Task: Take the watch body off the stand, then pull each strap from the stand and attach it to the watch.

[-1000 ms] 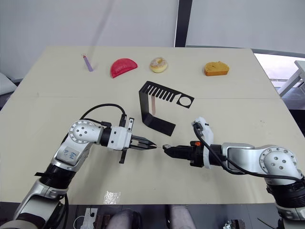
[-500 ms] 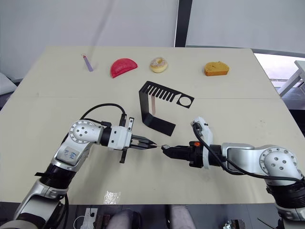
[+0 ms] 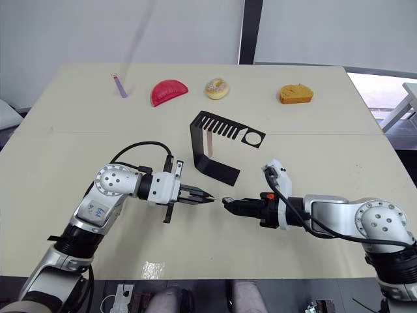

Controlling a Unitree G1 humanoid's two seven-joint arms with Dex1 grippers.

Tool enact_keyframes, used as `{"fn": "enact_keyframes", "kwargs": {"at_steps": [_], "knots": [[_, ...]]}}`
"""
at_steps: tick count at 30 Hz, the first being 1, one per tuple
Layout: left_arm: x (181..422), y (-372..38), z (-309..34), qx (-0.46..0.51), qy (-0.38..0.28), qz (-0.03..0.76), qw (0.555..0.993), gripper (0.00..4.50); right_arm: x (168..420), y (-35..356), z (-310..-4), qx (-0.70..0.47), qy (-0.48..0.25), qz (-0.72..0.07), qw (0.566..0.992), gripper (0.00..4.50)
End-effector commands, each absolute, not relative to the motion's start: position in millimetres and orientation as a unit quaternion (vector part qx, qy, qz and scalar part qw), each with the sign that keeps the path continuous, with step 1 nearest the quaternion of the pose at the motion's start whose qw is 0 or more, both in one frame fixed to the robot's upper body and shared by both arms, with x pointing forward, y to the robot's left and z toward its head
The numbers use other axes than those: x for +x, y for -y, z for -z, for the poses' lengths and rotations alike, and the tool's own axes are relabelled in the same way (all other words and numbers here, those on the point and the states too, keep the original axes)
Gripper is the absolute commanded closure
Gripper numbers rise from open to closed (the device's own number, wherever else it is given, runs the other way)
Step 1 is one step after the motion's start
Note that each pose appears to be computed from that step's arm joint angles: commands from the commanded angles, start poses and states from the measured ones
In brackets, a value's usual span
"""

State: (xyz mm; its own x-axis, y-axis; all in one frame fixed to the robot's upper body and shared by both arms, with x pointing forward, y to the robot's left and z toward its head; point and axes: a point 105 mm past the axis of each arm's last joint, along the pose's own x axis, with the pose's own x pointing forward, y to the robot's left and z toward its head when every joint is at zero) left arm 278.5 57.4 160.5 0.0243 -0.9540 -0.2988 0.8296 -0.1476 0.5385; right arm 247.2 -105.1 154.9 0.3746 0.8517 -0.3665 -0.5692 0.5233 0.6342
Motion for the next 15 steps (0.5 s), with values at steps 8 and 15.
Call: {"fn": "enact_keyframes", "kwargs": {"at_steps": [8, 15], "knots": [[275.9, -51.4, -165.4, 0.314, 0.118, 0.692, 0.640, 4.50, 244.9, 101.7, -168.9, 0.207, -0.320, -0.463, 0.800, 2.98], [276.1, -51.5, -164.2, 0.315, 0.116, 0.692, 0.640, 4.50, 244.4, 100.8, -170.4, 0.208, -0.318, -0.466, 0.799, 2.98]]}}
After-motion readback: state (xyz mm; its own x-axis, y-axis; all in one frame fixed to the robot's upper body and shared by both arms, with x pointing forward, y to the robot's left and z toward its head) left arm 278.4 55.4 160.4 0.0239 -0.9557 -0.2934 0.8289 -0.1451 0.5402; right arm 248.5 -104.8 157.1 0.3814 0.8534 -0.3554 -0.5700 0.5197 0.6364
